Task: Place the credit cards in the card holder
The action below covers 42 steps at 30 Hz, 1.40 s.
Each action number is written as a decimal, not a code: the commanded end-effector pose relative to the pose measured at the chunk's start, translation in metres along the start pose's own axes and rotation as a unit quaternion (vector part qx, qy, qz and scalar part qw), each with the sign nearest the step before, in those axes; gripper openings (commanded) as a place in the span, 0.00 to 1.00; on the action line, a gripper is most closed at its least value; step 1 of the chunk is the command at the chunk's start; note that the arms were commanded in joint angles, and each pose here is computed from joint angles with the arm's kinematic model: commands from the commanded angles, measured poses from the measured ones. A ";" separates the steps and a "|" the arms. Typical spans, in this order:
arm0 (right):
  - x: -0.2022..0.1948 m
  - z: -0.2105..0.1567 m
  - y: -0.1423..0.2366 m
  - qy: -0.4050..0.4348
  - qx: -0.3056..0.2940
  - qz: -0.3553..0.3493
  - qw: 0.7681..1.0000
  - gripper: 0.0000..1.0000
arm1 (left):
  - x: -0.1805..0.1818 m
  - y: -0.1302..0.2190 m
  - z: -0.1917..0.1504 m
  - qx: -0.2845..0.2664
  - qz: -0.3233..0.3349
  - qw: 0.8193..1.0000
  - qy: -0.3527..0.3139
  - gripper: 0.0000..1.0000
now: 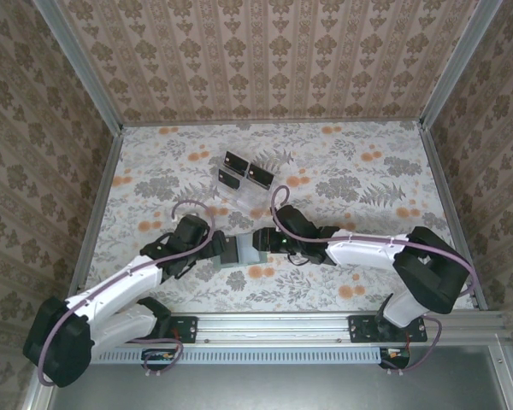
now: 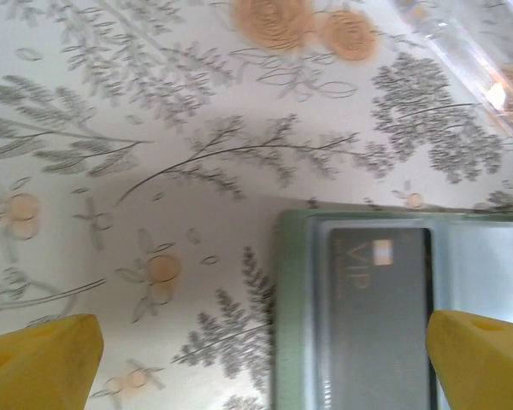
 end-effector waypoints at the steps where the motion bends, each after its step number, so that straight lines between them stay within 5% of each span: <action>1: -0.026 -0.006 0.013 0.032 0.007 -0.069 0.997 0.57 | -0.022 -0.002 0.003 0.001 -0.049 0.999 -0.017 1.00; 13: -0.043 -0.015 0.004 0.032 0.021 -0.091 0.995 0.56 | -0.034 -0.012 -0.001 -0.009 -0.083 0.996 -0.031 1.00; 24: -0.045 -0.022 -0.009 0.023 0.027 -0.082 0.996 0.13 | -0.031 -0.026 -0.013 -0.002 -0.099 0.995 -0.030 1.00; 42: -0.048 -0.034 -0.015 0.008 0.033 -0.069 0.997 0.00 | -0.035 -0.041 -0.021 0.006 -0.109 0.994 -0.031 1.00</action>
Point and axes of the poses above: each hand's point on the last joint's axis, 136 mm out from that joint toward the fingers, its own y axis back along the fingers, its own x axis along the line the jaws close on, z = x × y, the point moved 1 cm from there along y, back along the fingers, and after that the axes turned 12 degrees about y, right-handed, at the moved point
